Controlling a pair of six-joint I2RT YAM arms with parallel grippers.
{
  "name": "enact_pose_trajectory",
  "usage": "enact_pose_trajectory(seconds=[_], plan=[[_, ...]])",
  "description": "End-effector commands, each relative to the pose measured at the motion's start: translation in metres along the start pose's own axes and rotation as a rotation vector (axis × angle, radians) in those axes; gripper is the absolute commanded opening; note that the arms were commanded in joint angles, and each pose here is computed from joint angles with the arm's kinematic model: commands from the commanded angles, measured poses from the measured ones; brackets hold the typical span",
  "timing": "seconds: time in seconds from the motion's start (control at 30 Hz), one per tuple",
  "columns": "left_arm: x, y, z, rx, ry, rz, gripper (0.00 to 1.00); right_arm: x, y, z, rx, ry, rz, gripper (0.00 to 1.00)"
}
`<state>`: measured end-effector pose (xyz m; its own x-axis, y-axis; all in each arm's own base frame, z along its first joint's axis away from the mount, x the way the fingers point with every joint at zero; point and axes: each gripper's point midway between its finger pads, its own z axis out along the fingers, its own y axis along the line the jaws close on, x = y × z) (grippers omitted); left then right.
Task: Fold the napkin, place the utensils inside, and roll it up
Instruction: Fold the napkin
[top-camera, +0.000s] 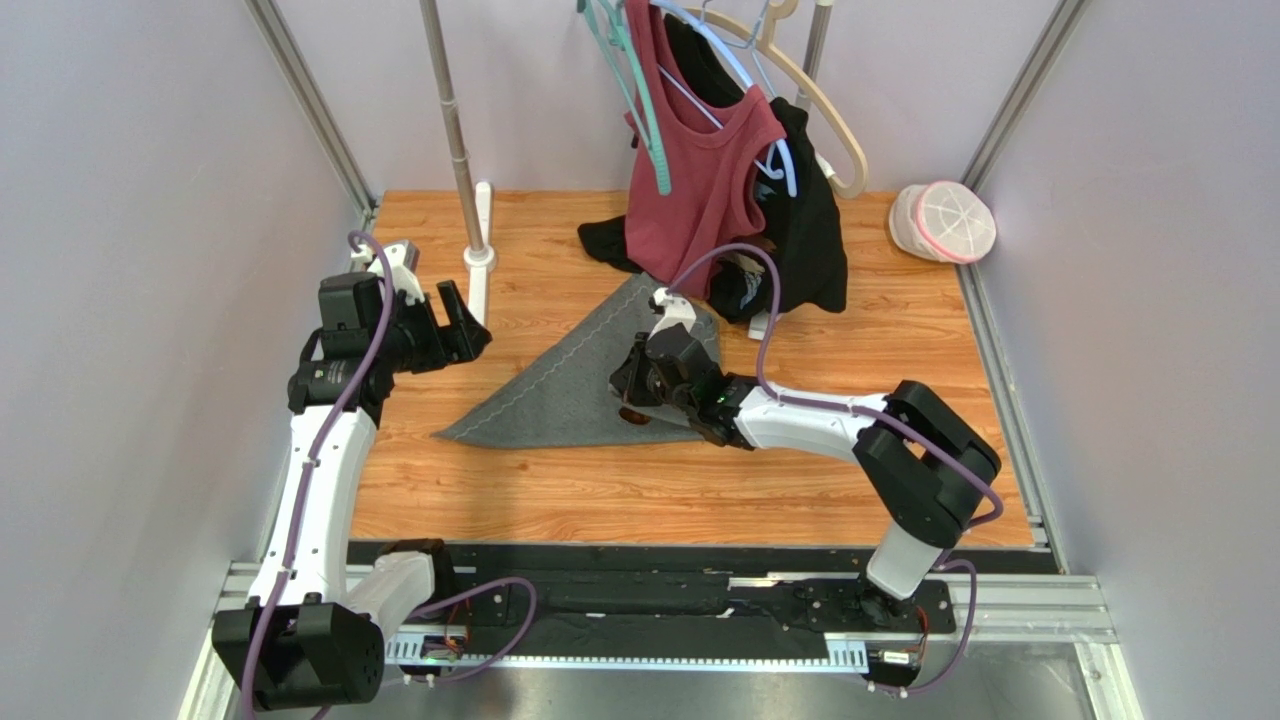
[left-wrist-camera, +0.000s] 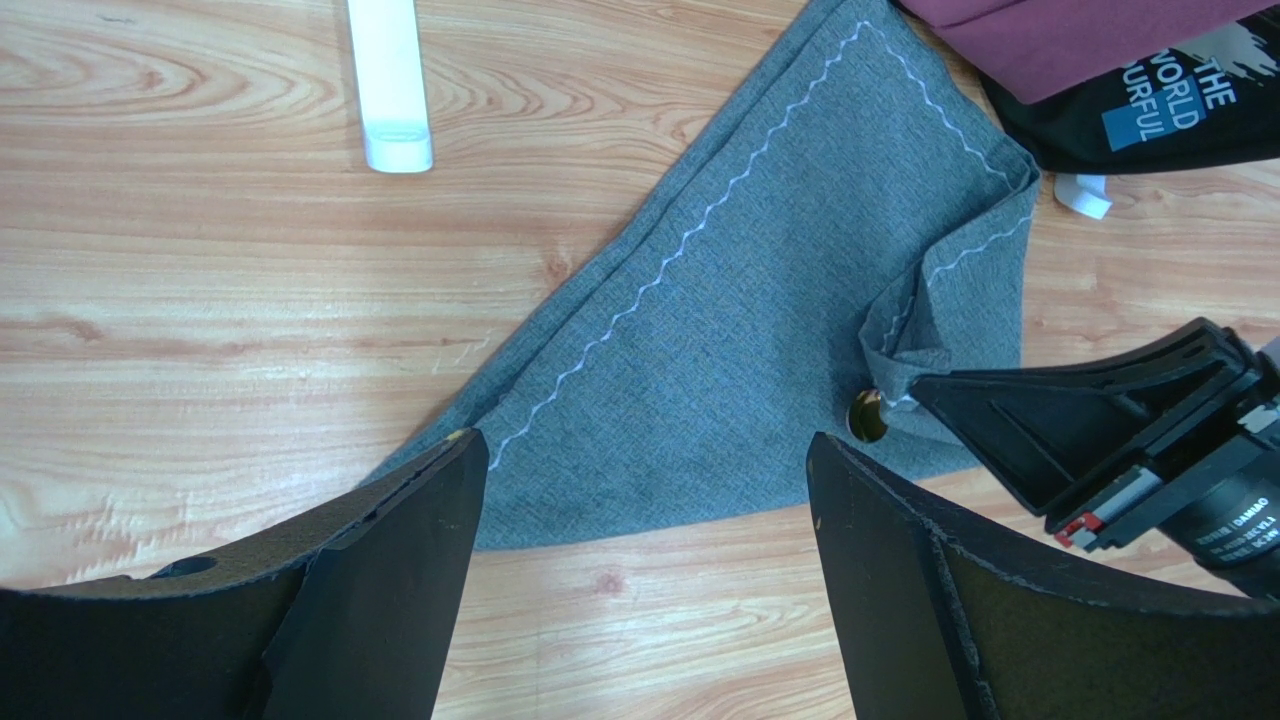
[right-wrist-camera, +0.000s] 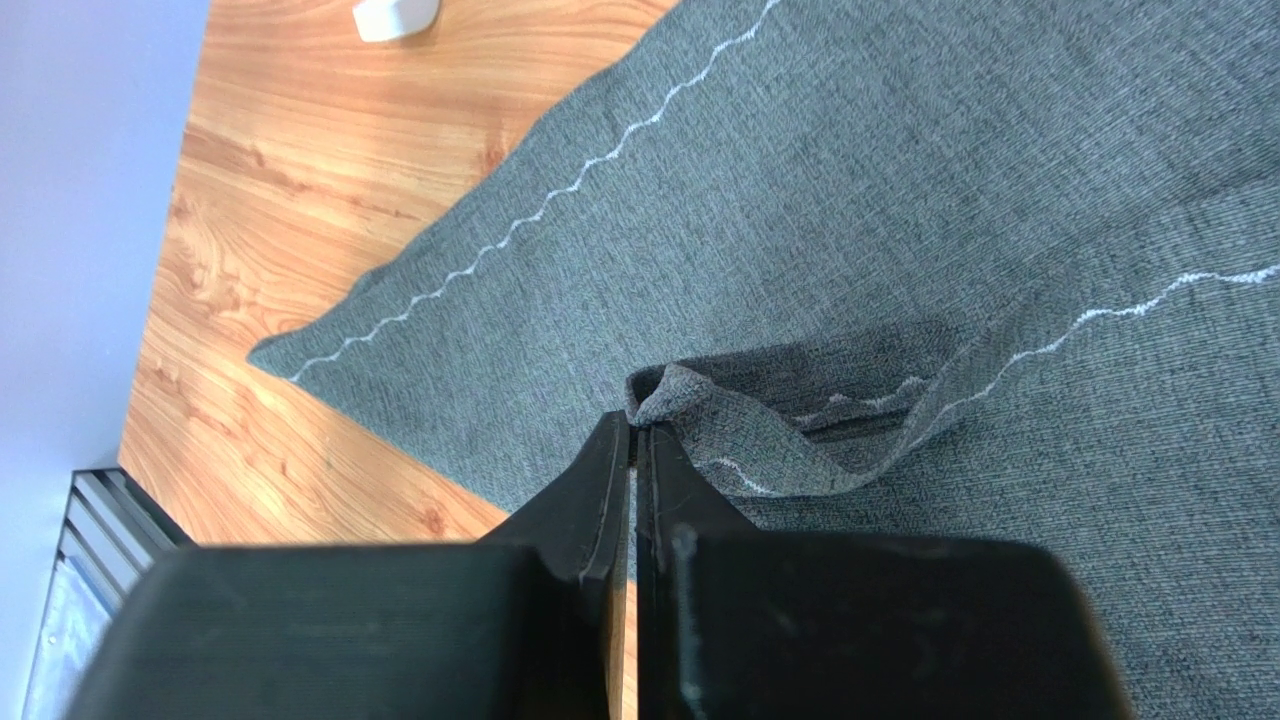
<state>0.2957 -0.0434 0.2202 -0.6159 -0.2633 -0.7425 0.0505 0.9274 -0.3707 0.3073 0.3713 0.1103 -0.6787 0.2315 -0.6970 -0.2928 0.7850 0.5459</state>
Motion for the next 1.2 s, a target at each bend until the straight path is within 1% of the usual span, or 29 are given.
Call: enact_pose_trajectory(seconds=[0.0, 0.33, 0.63, 0.67, 0.7, 0.73, 0.77, 0.8, 0.83, 0.93, 1.0, 1.13, 1.17], plan=[[-0.008, -0.004, -0.003, 0.018, -0.037, 0.024, 0.87, -0.009, 0.02, 0.004, -0.042, -0.028, -0.023, 0.0], [-0.007, -0.004, -0.002, 0.017, -0.034, 0.021, 0.87, 0.009, 0.031, -0.002, -0.048, 0.008, -0.074, 0.0], [-0.006, -0.003, 0.0, 0.017, -0.026, 0.017, 0.87, 0.028, 0.023, 0.004, -0.029, 0.061, -0.113, 0.0], [-0.006, -0.004, -0.001, 0.017, -0.028, 0.018, 0.87, 0.031, 0.023, 0.005, -0.032, 0.076, -0.12, 0.02], [-0.006, -0.003, 0.0, 0.016, -0.027, 0.017, 0.87, 0.029, 0.027, 0.005, -0.043, 0.076, -0.123, 0.11], [-0.006, -0.003, 0.0, 0.017, -0.025, 0.017, 0.87, 0.03, 0.028, 0.005, -0.048, 0.082, -0.127, 0.36], [-0.006, -0.003, 0.0, 0.018, -0.023, 0.017, 0.87, 0.028, 0.034, 0.003, -0.07, 0.082, -0.136, 0.44], [-0.006, -0.002, 0.001, 0.013, -0.023, 0.017, 0.87, 0.026, 0.036, 0.002, -0.08, 0.08, -0.144, 0.57], [-0.005, -0.002, 0.002, 0.011, -0.02, 0.017, 0.87, 0.023, 0.038, 0.0, -0.088, 0.075, -0.15, 0.62], [-0.004, 0.002, 0.003, -0.008, -0.013, 0.012, 0.87, 0.006, 0.051, -0.016, -0.133, 0.032, -0.184, 0.66], [-0.004, 0.005, 0.004, -0.025, -0.015, 0.009, 0.87, -0.007, 0.056, -0.029, -0.149, 0.001, -0.216, 0.66], [-0.001, 0.015, 0.007, -0.076, -0.018, -0.032, 0.88, -0.02, 0.045, -0.047, -0.127, -0.029, -0.2, 0.66], [0.001, 0.017, 0.008, -0.087, -0.02, -0.05, 0.88, -0.014, 0.035, -0.049, -0.116, -0.018, -0.188, 0.66]])
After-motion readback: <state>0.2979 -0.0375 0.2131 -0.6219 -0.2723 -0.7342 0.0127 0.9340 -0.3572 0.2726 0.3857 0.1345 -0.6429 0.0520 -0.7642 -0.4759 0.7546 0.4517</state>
